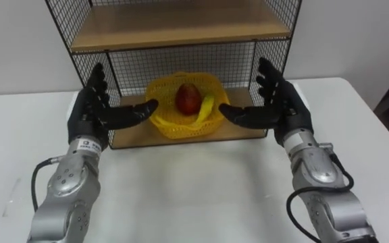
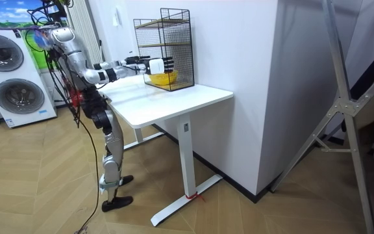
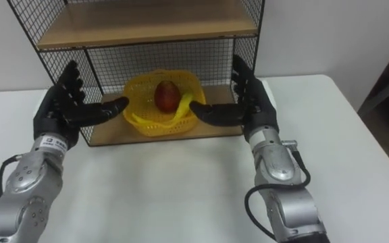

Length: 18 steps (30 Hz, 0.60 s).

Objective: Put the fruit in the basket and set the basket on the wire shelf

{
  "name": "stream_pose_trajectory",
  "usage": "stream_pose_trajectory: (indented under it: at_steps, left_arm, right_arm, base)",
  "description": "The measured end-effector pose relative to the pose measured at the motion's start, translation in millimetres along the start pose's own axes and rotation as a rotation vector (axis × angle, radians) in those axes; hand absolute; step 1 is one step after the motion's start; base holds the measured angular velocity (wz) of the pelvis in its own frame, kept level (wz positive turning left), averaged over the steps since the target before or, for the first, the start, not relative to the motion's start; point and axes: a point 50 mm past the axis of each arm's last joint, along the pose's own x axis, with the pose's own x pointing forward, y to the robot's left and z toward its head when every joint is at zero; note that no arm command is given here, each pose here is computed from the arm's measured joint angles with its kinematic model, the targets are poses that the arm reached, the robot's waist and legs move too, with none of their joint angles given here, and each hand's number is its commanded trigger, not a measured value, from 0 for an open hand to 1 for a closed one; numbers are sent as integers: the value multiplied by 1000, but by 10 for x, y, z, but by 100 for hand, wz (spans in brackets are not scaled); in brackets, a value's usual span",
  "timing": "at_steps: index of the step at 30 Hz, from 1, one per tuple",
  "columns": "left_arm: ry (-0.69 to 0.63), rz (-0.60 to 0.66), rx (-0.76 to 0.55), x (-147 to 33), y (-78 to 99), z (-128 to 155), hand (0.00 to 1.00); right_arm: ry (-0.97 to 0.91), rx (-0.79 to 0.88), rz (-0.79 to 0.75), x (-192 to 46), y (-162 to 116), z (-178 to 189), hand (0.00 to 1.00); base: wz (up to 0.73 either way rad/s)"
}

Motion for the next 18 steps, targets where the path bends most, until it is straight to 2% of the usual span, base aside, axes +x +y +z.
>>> stream_pose_trajectory:
  at_steps: [6,11,18]
  left_arm:
    - [-82,-80,-8,-238,-31,77,0]
    - [-50,-109,-57,-331,-46,-20,0]
    - [-22,-129,-106,-617,-19,-183,0]
  right_arm:
    - [-75,-35,12,-80,26,97,0]
    - [-69,-15,35,-168,38,59,0]
    - [-33,12,65,-564,3,-169,0]
  base:
    - [3]
    - [0]
    - [0]
